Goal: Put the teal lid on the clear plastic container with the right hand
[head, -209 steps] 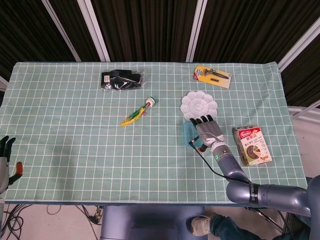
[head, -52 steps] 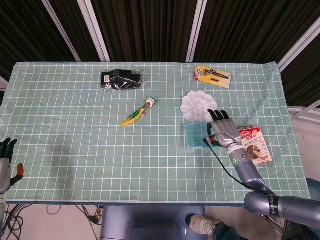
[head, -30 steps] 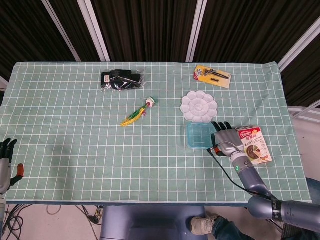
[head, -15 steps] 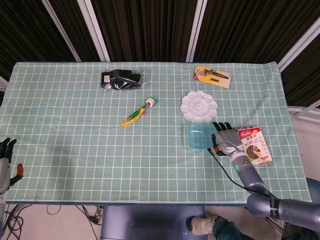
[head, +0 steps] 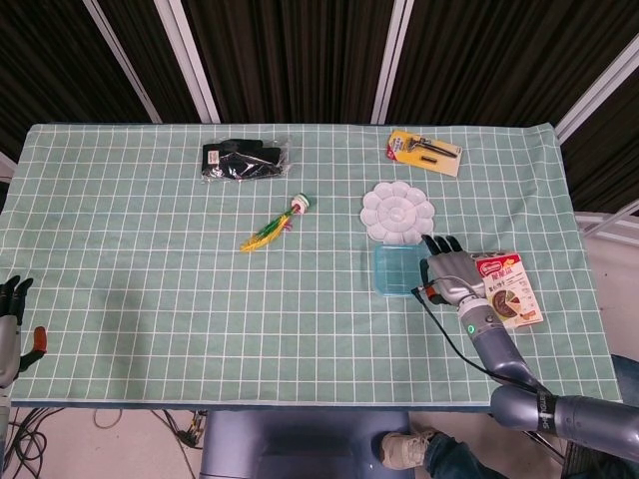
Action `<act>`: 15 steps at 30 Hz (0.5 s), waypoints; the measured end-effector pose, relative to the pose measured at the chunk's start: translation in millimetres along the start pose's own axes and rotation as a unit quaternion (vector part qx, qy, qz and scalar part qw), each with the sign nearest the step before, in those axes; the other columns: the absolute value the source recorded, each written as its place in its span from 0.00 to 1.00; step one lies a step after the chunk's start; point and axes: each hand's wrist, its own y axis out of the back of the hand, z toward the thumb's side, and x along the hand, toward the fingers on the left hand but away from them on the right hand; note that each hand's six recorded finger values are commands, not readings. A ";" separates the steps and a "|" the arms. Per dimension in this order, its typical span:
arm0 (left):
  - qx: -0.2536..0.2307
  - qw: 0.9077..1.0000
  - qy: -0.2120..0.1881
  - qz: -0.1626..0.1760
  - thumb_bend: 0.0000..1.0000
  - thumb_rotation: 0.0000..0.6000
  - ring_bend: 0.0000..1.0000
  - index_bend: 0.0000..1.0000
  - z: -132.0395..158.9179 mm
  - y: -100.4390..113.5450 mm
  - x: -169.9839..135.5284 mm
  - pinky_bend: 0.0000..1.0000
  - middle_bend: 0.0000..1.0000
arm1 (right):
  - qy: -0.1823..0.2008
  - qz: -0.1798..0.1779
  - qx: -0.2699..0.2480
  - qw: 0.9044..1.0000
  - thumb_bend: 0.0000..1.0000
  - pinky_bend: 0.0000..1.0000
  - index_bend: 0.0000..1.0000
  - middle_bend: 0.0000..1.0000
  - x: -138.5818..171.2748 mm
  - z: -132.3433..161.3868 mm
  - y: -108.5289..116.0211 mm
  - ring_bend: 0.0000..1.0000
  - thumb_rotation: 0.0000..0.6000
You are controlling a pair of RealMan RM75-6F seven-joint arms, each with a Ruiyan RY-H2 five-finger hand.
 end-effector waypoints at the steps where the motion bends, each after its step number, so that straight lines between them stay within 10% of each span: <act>1: 0.000 1.000 0.000 0.000 0.53 1.00 0.00 0.06 0.0 0.2 0.0 0.00 0.00 | -0.002 -0.005 -0.004 1.000 0.52 0.00 0.62 0.03 -2.4 0.1 4.2 0.00 1.00; 15: -0.004 1.000 0.005 0.001 0.52 1.00 0.00 0.06 -2.1 1.4 0.7 0.00 0.00 | -0.032 -0.012 -0.021 0.999 0.52 0.00 0.62 0.03 -40.6 -2.6 17.7 0.00 1.00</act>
